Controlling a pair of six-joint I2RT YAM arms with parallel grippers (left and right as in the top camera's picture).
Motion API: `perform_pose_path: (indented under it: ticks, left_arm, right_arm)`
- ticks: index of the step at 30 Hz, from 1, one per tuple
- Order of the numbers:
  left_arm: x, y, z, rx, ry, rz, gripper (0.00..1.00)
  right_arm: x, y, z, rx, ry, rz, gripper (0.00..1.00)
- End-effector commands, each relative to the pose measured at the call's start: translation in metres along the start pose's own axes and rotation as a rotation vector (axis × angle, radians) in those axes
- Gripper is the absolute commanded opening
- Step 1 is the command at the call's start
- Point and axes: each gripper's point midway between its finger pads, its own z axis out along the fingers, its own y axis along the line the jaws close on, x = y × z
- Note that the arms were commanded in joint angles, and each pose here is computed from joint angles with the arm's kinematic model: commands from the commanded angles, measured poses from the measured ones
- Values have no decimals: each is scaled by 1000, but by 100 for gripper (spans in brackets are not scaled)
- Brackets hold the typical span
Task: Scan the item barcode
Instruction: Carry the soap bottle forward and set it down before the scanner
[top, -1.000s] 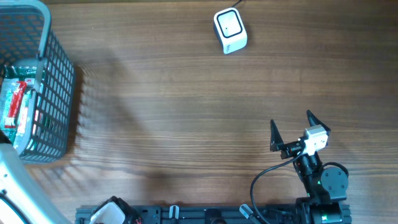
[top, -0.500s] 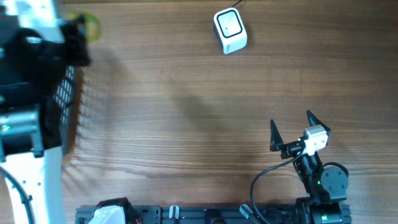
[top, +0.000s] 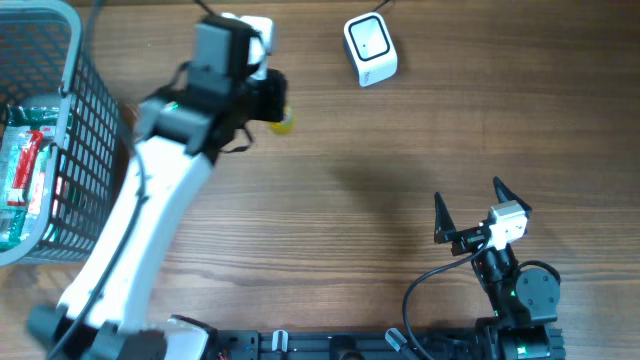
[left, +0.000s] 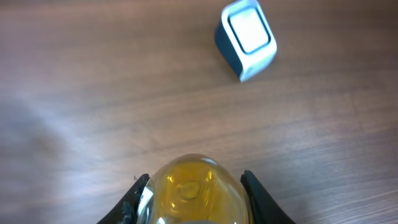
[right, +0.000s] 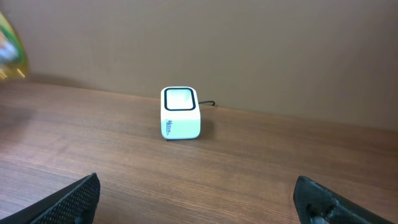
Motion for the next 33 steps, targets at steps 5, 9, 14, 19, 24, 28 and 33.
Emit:
perform_pose_path:
  ticks: [5,9,14,19,24,28,33]
  left_arm:
    - [26,-47,73,-46,85,-131,27]
    - [46,-73,100,-60,121,-85,27]
    - [70,-99,123,-71,153,-19,28]
    - [86,-116,140,-66,169,-5,30]
    - [93,-122,154,-74,170,-12,32]
    - [99,-124,158,-75,184,-3,39]
    - [104,-132,157,-62,191,11,67]
  right_arm:
    - [-1,-1,0,2,-4,-5,100]
    - [-1,-1,0,2,-4,-5,100]
    - [-1,-1,0,2,-4,-5,100]
    - [-1,-1,0,2,-4,-5,100]
    - [-1,-1,0,2,-4,-5,100]
    - [-1,-1,0,2,-4,-5,100]
    - [-1,-1,0,2,-4,-5,100]
